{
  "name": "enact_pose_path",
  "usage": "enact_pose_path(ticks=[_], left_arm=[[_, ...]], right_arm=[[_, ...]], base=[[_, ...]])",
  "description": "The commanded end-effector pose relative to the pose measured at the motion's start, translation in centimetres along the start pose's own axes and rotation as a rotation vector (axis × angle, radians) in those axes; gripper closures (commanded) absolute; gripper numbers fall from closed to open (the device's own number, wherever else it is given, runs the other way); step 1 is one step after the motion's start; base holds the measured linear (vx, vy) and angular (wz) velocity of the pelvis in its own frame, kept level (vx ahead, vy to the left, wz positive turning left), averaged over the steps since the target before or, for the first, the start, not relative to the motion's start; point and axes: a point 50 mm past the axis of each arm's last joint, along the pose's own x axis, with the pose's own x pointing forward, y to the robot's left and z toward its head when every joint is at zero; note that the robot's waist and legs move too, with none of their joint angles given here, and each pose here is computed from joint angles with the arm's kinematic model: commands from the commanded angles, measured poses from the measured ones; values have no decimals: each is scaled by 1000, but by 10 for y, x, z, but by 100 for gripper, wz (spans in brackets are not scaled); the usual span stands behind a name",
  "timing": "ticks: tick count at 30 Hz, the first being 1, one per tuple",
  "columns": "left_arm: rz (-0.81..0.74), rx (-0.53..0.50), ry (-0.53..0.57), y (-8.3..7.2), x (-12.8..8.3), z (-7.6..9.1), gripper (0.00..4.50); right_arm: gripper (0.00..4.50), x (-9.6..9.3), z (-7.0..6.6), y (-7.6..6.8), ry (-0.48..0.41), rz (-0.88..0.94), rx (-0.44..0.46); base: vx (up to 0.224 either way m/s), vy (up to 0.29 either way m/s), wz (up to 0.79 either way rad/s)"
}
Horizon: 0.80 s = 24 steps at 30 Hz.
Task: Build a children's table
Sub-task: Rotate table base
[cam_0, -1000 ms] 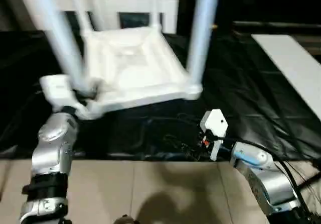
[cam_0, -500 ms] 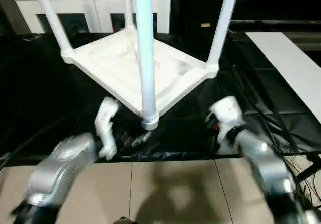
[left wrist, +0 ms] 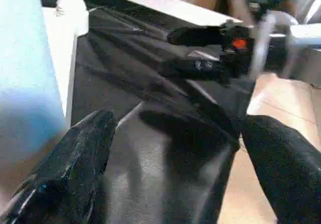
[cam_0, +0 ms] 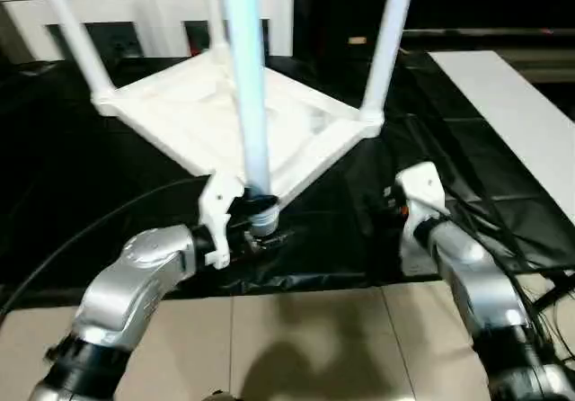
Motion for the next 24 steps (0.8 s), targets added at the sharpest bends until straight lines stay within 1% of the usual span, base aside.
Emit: enact_pose_path(ticks=[1, 3, 4, 6, 8, 10, 11, 12, 13, 14, 16, 18, 19, 20, 21, 22, 23, 24], left_arm=[[-28, 26, -11, 4, 11, 4, 2], [-59, 19, -26, 4, 19, 8, 2], [-144, 30, -22, -4, 30, 11, 2], [-229, 51, -5, -15, 34, 11, 2], [-263, 63, -6, -24, 30, 10, 2], [-264, 73, -10, -26, 28, 9, 2], [-253, 93, -10, -31, 19, 6, 2], [-253, 93, -10, -31, 19, 6, 2], [-230, 102, -4, -35, 11, 1, 2], [-192, 102, 8, -38, 3, -4, 2], [-97, 91, -8, -40, -8, -10, 2], [4, 47, -32, -40, -19, -17, 2], [131, 19, -74, -37, -32, -22, 2], [203, 13, -81, -34, -36, -24, 2], [251, 8, -83, -32, -39, -26, 2], [261, 9, -86, -31, -39, -27, 2], [405, 17, -131, -25, -45, -28, 2], [507, 32, -151, -19, -48, -28, 2]], right_arm=[[75, -5, 11, 7, -73, 103, 13], [75, -10, 13, 13, -100, 193, 17], [75, -18, 15, 20, -114, 307, -3], [75, -26, 15, 24, -112, 387, -21], [75, -31, 15, 24, -101, 412, -36], [75, -33, 14, 23, -95, 412, -39], [75, -35, 14, 21, -89, 385, -43], [75, -35, 14, 21, -89, 385, -43], [75, -37, 14, 20, -89, 365, -42], [75, -39, 15, 21, -93, 360, -34], [75, -41, 13, 25, -76, 350, -18], [75, -41, 10, 28, -69, 310, -3], [75, -41, 9, 32, -80, 273, 21], [75, -41, 8, 34, -84, 259, 34], [75, -41, 8, 35, -85, 250, 43], [75, -41, 8, 35, -85, 249, 44], [75, -41, 7, 38, -86, 220, 63], [75, -40, 6, 39, -90, 202, 76]], base=[[0, 0, 0], [0, 0, 0], [0, 0, 0], [0, 0, 0], [0, 0, 0], [0, 0, 0], [0, 0, 0], [0, 0, 0], [0, 0, 0], [0, 0, 0], [0, 0, 0], [0, 0, 0], [0, 0, 0], [0, 0, 0], [0, 0, 0], [0, 0, 0], [0, 0, 0], [0, 0, 0]])
